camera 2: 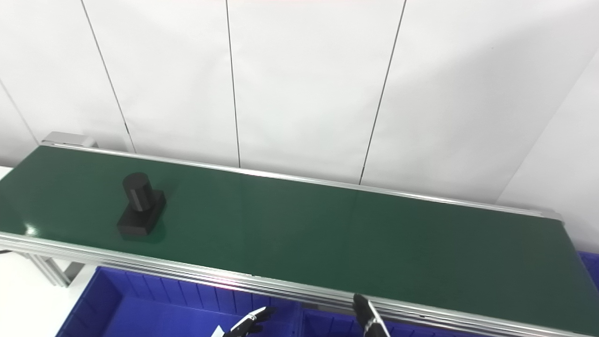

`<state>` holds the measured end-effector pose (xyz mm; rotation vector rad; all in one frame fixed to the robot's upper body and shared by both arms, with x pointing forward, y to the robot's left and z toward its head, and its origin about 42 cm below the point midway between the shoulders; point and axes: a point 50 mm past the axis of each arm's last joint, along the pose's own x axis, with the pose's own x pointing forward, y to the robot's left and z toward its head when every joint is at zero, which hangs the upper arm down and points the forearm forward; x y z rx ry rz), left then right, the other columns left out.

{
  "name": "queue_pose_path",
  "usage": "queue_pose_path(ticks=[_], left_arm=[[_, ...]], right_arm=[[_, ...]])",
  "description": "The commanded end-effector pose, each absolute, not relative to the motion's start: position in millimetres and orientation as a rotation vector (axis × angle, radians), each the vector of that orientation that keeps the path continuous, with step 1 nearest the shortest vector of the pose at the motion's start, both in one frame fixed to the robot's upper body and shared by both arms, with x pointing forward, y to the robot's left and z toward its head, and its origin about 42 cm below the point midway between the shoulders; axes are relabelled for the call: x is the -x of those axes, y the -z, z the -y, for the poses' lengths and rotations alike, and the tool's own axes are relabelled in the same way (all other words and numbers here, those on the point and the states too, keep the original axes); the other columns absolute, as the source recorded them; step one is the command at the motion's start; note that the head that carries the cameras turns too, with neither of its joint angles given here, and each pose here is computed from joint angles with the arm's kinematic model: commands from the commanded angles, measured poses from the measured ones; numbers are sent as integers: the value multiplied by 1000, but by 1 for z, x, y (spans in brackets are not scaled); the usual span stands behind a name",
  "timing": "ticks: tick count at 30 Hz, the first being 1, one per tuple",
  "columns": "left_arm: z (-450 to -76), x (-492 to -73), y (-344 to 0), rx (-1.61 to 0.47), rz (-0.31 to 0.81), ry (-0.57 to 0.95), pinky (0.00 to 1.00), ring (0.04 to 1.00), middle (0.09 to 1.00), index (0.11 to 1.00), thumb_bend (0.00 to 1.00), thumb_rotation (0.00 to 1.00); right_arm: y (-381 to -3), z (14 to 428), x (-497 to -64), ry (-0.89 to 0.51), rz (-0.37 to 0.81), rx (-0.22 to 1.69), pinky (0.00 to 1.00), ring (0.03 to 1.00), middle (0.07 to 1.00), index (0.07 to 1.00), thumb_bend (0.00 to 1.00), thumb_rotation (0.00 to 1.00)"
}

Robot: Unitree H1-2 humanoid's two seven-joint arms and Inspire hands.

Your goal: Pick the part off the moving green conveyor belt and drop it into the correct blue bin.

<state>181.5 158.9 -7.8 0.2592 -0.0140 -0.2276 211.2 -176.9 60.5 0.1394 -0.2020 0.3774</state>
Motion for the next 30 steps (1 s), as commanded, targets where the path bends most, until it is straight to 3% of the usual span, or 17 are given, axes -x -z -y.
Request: queue_pose_path(ticks=[1, 6, 11, 18, 30], left_arm=[[-154, -190, 0, -236, 69, 222, 836, 886, 898, 853, 839, 1000], [-151, -192, 2, -241, 64, 227, 835, 890, 901, 856, 842, 1000], [-149, -193, 3, -234, 62, 221, 816, 881, 892, 844, 834, 994], [-151, -195, 3, -236, 58, 224, 822, 885, 894, 844, 830, 981], [-149, -198, 4, -234, 57, 234, 818, 889, 902, 849, 842, 985]], right_arm=[[-86, 173, -220, -395, 347, -150, 1000, 979, 952, 923, 854, 939], [-106, 173, -234, -405, 437, -145, 1000, 980, 952, 930, 888, 920], [-109, 174, -251, -410, 461, -149, 1000, 989, 967, 953, 864, 824], [-117, 170, -286, -398, 485, -134, 1000, 986, 973, 959, 865, 874], [-144, 170, -365, -375, 506, -78, 1000, 953, 941, 918, 829, 807]])
